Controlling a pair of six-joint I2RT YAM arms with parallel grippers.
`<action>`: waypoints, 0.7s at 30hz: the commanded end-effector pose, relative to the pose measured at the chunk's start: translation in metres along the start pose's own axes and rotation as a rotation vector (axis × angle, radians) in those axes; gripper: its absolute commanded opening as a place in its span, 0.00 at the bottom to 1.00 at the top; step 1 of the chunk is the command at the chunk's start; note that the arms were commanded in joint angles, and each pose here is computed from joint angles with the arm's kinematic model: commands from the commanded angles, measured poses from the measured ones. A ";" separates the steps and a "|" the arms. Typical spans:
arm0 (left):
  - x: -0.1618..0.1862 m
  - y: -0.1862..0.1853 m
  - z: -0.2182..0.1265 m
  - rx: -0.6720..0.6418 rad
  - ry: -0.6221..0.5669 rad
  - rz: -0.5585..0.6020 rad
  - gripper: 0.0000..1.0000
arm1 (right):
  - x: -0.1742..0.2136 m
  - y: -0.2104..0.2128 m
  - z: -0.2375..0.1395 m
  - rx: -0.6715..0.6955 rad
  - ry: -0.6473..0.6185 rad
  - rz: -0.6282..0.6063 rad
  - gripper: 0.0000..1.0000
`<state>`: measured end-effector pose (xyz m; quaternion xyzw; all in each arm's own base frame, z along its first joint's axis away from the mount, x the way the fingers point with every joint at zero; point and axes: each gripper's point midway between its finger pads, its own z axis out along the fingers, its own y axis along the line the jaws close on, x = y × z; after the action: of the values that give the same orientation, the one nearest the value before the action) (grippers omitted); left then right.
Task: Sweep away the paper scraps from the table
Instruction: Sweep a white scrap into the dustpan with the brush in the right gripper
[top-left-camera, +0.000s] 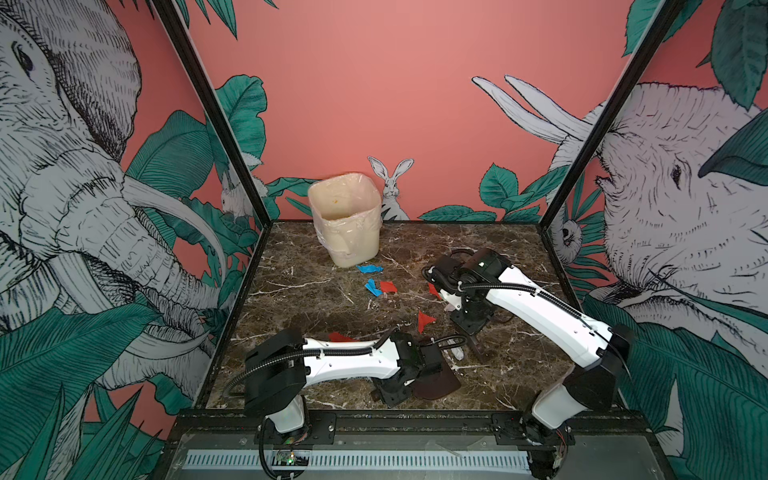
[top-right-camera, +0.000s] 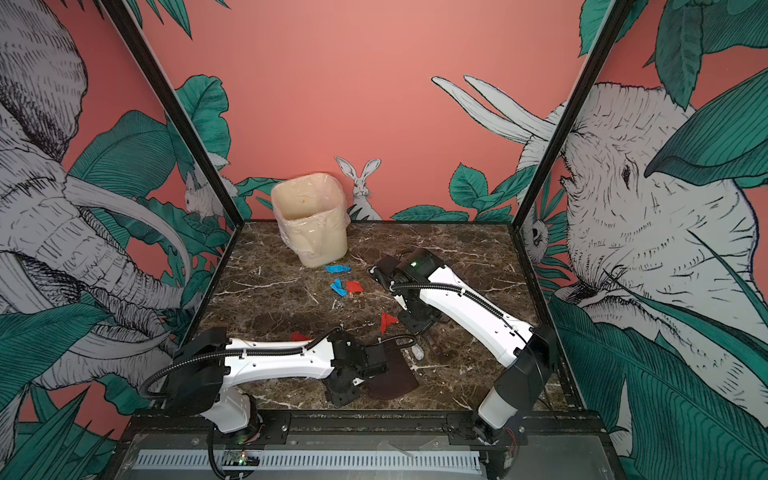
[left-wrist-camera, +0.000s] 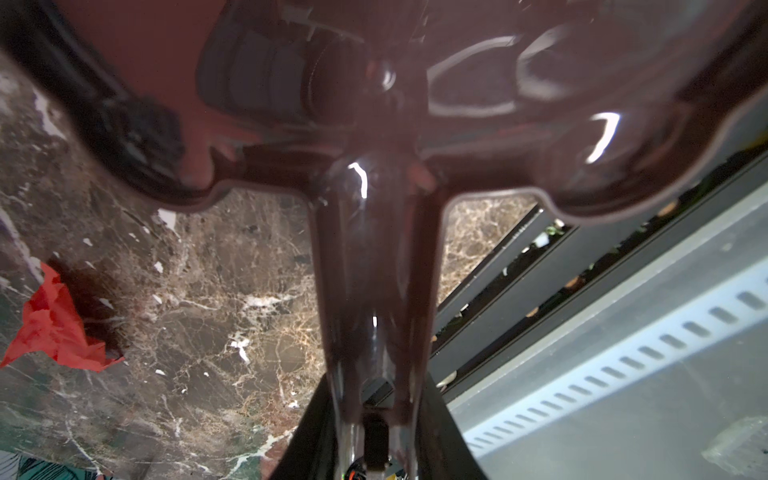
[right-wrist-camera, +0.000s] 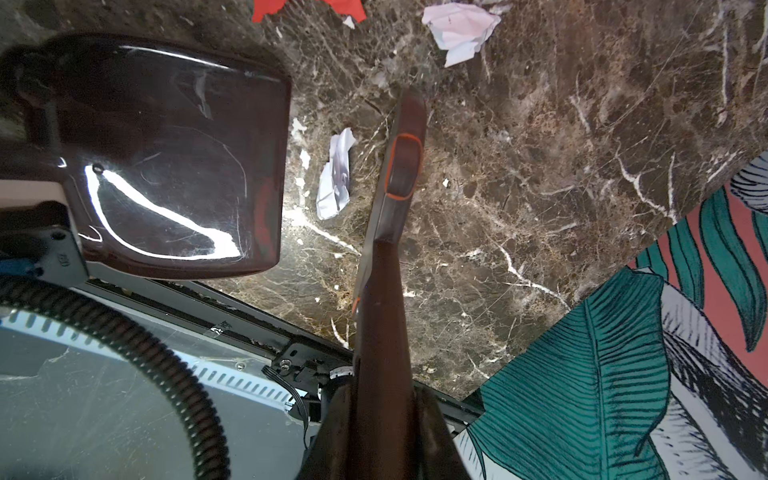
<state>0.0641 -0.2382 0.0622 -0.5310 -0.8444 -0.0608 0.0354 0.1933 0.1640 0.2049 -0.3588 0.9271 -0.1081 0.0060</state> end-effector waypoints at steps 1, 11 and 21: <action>0.002 0.000 -0.007 -0.003 0.008 0.009 0.00 | 0.010 0.003 0.007 -0.008 0.062 -0.005 0.00; 0.001 0.001 -0.004 -0.008 0.012 0.010 0.00 | 0.003 0.039 -0.004 -0.170 0.011 -0.039 0.00; 0.002 0.002 -0.004 -0.008 0.013 0.002 0.00 | 0.000 0.068 -0.051 -0.362 -0.190 -0.063 0.00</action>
<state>0.0639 -0.2364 0.0600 -0.5323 -0.8429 -0.0667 0.0409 0.1565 0.2094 0.2194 -0.3867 0.9217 0.0296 0.0052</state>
